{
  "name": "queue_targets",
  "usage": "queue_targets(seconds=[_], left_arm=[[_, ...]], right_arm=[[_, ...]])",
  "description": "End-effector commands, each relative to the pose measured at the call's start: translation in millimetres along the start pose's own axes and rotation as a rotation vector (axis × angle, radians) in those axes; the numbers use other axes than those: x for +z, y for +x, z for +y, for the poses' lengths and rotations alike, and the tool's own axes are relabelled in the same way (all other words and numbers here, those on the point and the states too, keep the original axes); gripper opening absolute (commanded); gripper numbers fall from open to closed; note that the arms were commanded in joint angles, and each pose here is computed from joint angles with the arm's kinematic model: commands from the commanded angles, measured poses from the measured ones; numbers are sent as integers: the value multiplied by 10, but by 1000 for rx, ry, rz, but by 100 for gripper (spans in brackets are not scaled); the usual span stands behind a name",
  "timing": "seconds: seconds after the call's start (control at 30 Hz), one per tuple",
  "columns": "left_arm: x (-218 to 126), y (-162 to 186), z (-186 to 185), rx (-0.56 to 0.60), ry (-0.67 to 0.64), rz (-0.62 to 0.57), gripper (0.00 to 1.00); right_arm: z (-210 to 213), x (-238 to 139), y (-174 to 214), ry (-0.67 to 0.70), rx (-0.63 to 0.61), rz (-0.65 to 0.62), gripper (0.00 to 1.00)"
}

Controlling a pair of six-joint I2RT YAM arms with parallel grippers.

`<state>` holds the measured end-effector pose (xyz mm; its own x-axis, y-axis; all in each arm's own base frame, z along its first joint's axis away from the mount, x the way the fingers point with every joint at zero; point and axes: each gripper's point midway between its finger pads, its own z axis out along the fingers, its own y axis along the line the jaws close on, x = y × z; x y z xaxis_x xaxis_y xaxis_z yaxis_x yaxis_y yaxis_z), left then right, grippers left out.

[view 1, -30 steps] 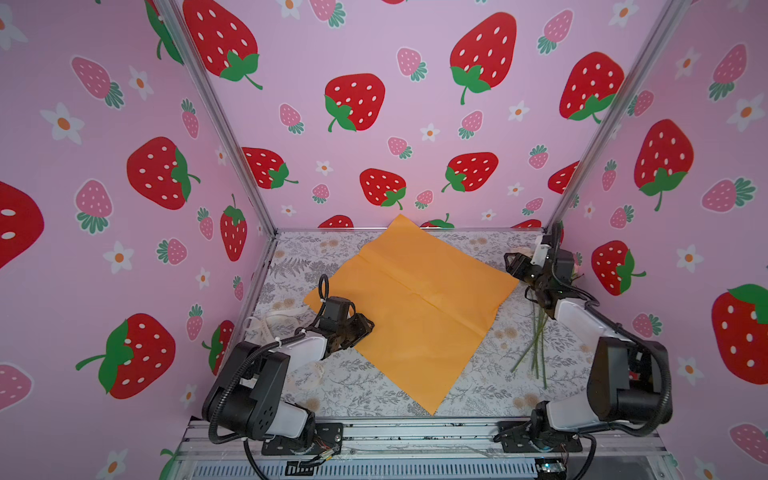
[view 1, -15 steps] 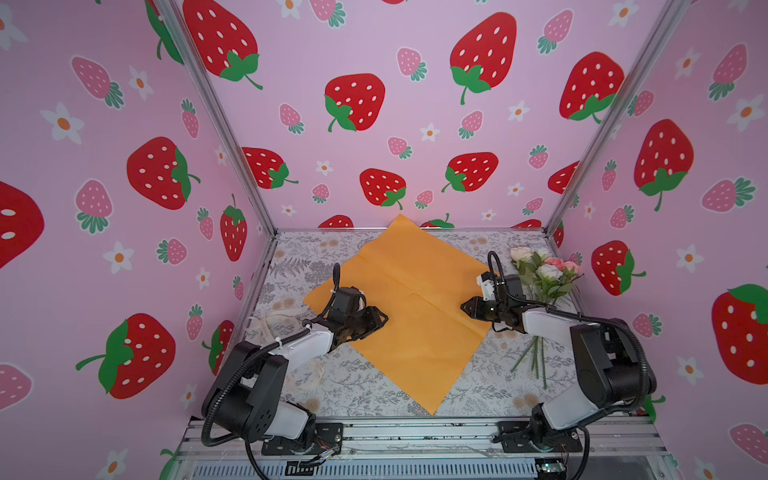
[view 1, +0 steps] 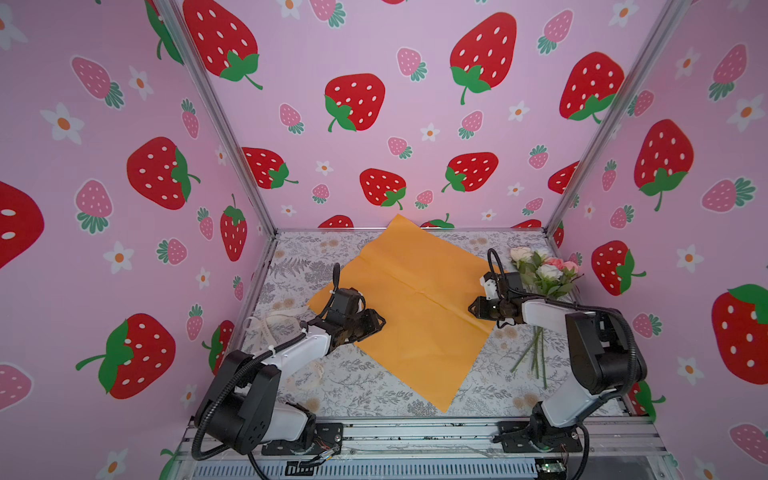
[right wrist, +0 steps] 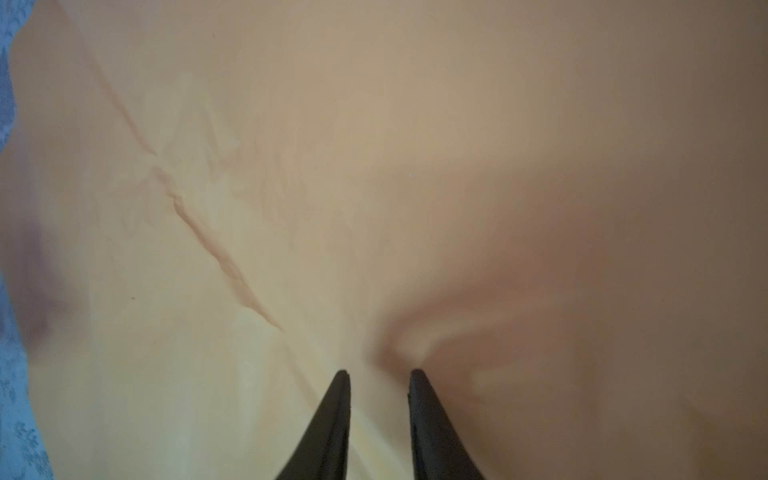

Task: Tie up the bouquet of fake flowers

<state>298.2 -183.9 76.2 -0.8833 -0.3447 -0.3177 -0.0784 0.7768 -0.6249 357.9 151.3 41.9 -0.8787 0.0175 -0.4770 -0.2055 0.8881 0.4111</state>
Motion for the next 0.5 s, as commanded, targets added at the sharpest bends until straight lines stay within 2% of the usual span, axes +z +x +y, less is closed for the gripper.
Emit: queue_targets(seconds=[0.0,0.1,0.2,0.37,0.47], left_arm=[[-177,-173,-166,86,6,-79,51],[-301,-220,-267,130,20,-104,54],[-424,-248,-403,176,56,-125,58],[-590,-279,-495,227,93,-180,64],[-590,-259,-445,230,85,-191,69]], right_arm=[[-246,-482,-501,106,60,-166,31],[-743,-788,-651,206,174,-251,32],[-1212,-1059,-641,272,290,-294,32],[-1720,-1365,-516,376,387,-317,30],[-1730,-1334,-530,347,364,-298,17]])
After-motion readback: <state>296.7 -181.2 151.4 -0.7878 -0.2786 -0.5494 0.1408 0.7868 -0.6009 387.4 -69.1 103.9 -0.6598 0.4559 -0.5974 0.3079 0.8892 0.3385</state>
